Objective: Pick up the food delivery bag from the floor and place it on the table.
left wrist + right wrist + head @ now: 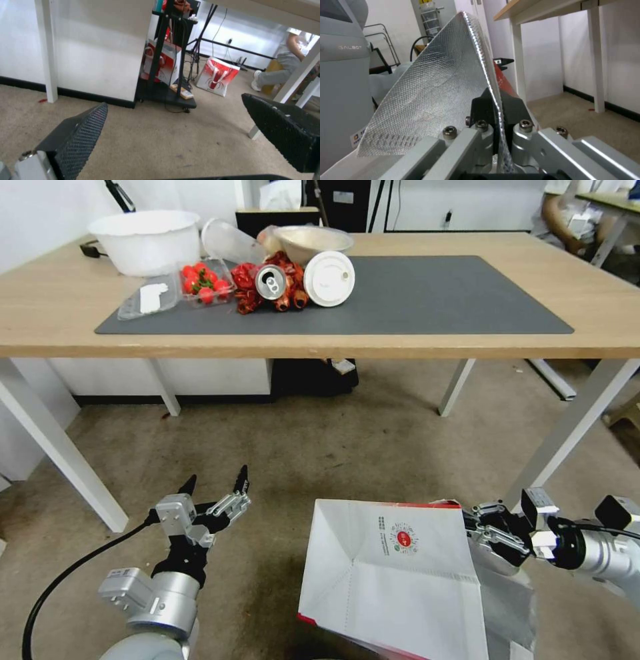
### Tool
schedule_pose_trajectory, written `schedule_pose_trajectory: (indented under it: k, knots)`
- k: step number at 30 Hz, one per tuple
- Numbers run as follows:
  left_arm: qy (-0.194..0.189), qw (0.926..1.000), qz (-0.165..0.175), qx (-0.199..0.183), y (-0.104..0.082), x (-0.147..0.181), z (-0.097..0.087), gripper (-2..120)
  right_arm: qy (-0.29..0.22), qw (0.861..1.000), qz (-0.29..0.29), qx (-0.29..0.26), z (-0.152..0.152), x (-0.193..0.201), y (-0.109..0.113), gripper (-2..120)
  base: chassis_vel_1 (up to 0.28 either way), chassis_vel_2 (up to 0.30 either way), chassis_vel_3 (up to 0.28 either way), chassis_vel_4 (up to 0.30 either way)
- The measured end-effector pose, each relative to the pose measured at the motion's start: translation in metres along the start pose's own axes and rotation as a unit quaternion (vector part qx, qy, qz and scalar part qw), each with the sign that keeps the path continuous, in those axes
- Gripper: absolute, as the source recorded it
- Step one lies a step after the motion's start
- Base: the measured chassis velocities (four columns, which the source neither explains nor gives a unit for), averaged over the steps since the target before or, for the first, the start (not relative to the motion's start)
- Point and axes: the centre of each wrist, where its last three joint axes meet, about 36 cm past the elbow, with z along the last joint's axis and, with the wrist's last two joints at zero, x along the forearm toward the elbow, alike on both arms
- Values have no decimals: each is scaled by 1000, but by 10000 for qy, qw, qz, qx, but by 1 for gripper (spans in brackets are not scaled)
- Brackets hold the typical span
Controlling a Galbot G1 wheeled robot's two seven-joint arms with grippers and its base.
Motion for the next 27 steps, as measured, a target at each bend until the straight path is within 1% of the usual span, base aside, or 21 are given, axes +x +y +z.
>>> schedule_pose_trajectory:
  k: [27]
  knots:
    - [22,10000,0,-24,0,-1,2,100,14,10000,9,14,-1,2,-1,0,0,0,0,0]
